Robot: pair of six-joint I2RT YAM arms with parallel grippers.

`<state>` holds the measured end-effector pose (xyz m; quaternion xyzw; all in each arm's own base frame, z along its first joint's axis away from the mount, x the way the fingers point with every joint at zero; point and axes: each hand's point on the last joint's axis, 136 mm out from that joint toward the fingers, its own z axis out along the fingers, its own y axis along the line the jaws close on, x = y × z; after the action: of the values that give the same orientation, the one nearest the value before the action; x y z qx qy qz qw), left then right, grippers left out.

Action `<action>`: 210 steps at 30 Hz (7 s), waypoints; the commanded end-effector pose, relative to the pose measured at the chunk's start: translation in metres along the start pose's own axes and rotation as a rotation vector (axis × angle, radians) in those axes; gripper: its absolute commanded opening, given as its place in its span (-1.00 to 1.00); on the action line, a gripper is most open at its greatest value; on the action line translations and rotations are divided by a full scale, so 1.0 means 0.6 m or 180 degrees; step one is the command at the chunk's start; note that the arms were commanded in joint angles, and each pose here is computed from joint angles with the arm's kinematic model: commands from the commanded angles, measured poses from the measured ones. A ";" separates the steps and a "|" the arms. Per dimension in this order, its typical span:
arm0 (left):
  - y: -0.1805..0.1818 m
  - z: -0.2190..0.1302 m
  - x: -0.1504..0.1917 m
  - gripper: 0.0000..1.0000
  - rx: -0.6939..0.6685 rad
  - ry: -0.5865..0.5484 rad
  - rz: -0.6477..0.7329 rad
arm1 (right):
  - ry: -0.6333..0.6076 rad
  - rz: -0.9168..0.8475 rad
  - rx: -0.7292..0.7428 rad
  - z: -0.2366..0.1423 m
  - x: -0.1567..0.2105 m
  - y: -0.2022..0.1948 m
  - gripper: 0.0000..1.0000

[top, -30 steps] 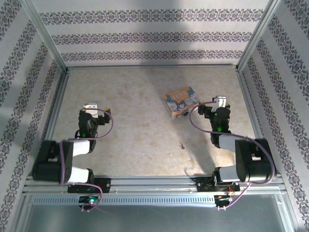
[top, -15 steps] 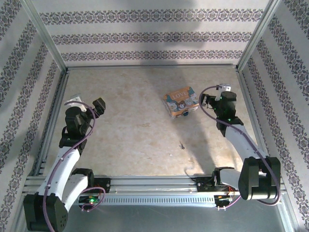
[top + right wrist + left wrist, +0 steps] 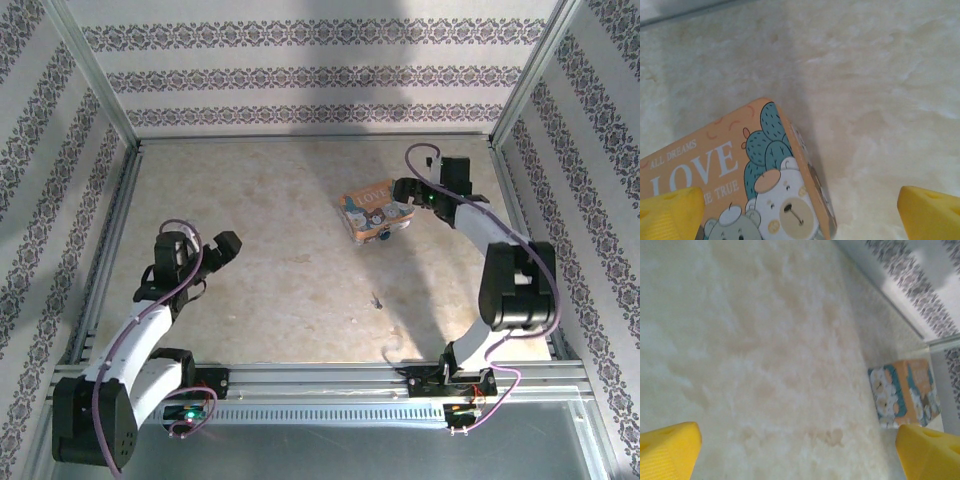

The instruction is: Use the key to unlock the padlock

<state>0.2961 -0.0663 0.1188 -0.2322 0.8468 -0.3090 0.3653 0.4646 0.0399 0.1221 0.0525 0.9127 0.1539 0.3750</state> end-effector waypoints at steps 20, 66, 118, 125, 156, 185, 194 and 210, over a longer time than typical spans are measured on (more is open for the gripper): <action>-0.015 -0.016 0.001 0.99 0.0024 0.0013 0.0094 | 0.0679 0.0359 -0.0904 0.025 0.081 0.091 0.91; -0.084 0.006 0.035 0.99 0.0545 0.0338 0.0010 | 0.1252 -0.0270 -0.0575 -0.133 0.293 0.228 0.75; -0.103 0.037 0.062 1.00 0.0442 0.0416 0.0277 | 0.2176 0.0114 -0.0169 -0.167 0.488 0.125 -0.46; -0.101 0.036 0.061 1.00 0.0405 0.0415 0.0278 | 0.2240 0.0132 -0.0168 -0.165 0.495 0.125 -0.60; -0.126 0.012 0.045 0.99 0.0567 0.0267 0.0538 | 0.1840 -0.0040 -0.0405 -0.170 0.446 0.153 -0.97; -0.396 -0.145 0.109 -0.21 0.3098 0.0903 0.1664 | -0.0056 -0.1628 -0.2887 -0.360 0.226 0.421 -1.00; -0.424 -0.138 0.147 -0.42 0.3271 0.1166 0.1830 | 0.0172 -0.1813 -0.3125 -0.367 0.254 0.462 -1.00; -0.434 -0.122 0.180 -0.55 0.3234 0.1368 0.1974 | 0.0284 -0.1905 -0.3315 -0.380 0.261 0.494 -1.00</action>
<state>0.2209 -0.2847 0.2748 0.2652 0.6926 -0.5949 0.3100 0.1933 0.2921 0.2500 -0.3846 0.7278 0.4585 0.3348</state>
